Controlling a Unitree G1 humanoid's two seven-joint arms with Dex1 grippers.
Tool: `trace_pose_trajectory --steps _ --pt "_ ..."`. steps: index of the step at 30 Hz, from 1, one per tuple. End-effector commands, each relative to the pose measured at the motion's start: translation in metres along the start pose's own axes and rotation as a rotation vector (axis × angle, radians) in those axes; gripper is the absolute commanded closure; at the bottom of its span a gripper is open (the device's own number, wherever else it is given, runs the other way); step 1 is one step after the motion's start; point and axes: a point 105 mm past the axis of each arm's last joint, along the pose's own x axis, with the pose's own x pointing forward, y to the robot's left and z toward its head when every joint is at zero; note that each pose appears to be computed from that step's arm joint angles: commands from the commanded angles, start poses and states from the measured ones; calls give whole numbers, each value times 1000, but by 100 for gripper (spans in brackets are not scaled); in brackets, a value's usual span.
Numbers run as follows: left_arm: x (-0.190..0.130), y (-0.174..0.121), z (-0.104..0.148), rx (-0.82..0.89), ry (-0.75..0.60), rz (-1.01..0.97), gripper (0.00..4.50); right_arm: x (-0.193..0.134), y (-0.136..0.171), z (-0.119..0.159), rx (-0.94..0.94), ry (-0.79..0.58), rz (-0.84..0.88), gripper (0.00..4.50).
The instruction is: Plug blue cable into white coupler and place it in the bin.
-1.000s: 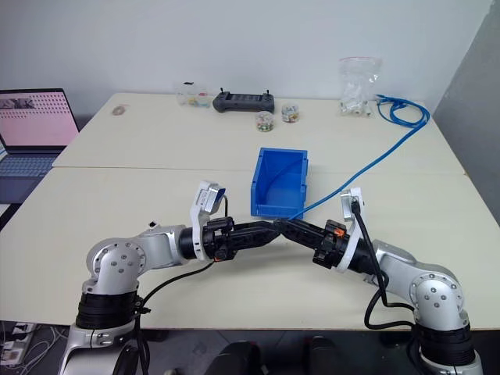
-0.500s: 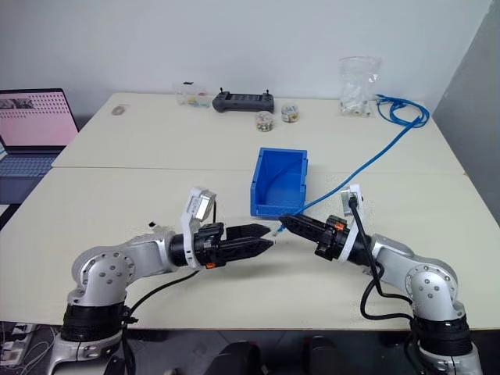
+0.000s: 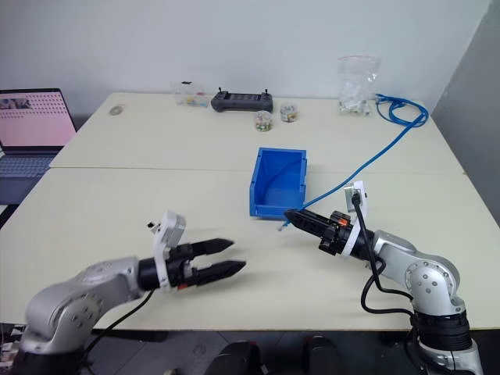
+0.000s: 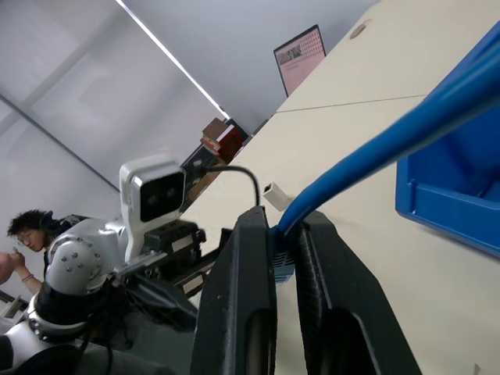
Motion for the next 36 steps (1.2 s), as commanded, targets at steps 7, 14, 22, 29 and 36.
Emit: trace_pose_trajectory --steps 7,14,22,29,36 --pt "-53 31 -15 47 -61 386 0 6 5 -2 -9 -1 53 443" --pt "-71 54 -30 85 -82 595 0 10 4 -1 -13 12 71 443" --pt "-97 83 -21 199 -73 694 0 11 4 -2 -23 17 74 444" --pt "-106 103 -17 204 -51 714 0 11 5 -3 -26 13 70 444" --pt "-103 124 -15 218 -32 750 0 12 5 -4 -32 9 66 444"
